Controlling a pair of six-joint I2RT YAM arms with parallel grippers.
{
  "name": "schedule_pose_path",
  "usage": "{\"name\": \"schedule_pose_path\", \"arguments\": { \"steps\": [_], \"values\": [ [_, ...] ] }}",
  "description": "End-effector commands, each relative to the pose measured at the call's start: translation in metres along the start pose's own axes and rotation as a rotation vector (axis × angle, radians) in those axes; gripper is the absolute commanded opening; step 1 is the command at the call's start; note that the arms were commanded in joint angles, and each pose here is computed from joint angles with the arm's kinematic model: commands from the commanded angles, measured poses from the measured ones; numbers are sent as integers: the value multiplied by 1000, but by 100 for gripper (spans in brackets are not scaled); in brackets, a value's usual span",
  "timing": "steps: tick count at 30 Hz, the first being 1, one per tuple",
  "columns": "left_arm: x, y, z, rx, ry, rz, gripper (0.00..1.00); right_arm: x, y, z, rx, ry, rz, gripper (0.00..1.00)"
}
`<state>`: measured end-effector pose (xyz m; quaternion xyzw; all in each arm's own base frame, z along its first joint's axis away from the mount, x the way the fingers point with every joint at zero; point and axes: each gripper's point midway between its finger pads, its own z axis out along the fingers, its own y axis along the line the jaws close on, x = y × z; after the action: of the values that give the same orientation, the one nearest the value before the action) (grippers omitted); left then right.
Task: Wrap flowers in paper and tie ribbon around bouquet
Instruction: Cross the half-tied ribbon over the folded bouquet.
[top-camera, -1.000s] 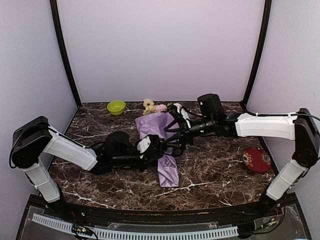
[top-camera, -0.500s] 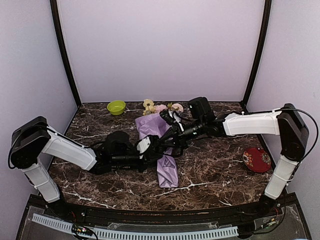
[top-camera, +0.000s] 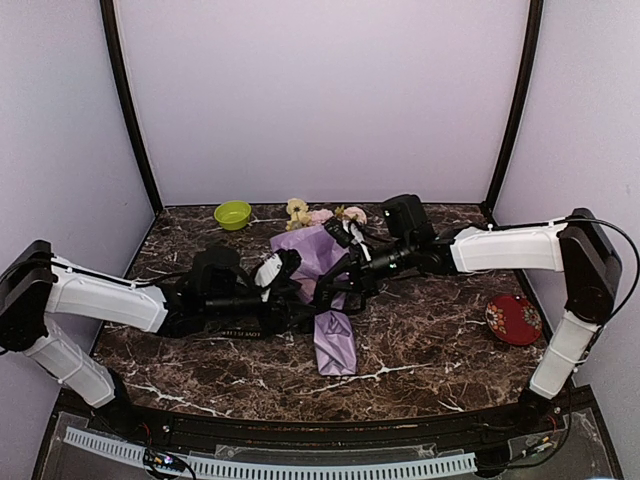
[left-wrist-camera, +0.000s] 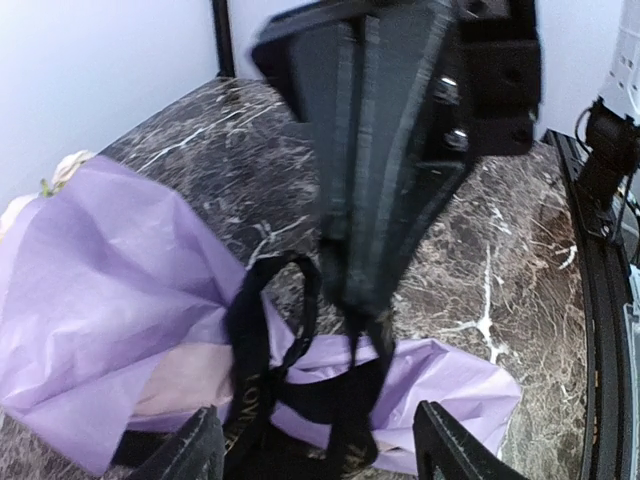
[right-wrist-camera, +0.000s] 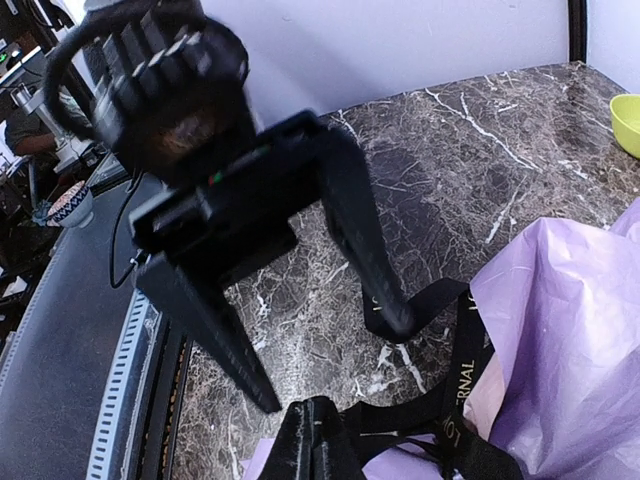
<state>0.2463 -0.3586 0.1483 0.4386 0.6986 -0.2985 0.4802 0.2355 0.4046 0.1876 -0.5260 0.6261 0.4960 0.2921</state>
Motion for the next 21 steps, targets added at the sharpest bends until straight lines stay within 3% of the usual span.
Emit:
{"name": "schedule_pose_path", "arguments": {
  "steps": [1,5,12,21],
  "values": [
    [22,44,-30,-167,92,-198,66,-12,-3,-6,34,-24,-14,0],
    [66,93,-54,-375,237,-361,67,-12,-5,-5,37,-21,-6,0],
    [121,103,-48,-386,395,-454,71,-15,-11,-3,50,-14,5,0],
    [119,98,-21,-287,345,-453,71,-11,-13,-2,60,2,22,0]
  ]
}}
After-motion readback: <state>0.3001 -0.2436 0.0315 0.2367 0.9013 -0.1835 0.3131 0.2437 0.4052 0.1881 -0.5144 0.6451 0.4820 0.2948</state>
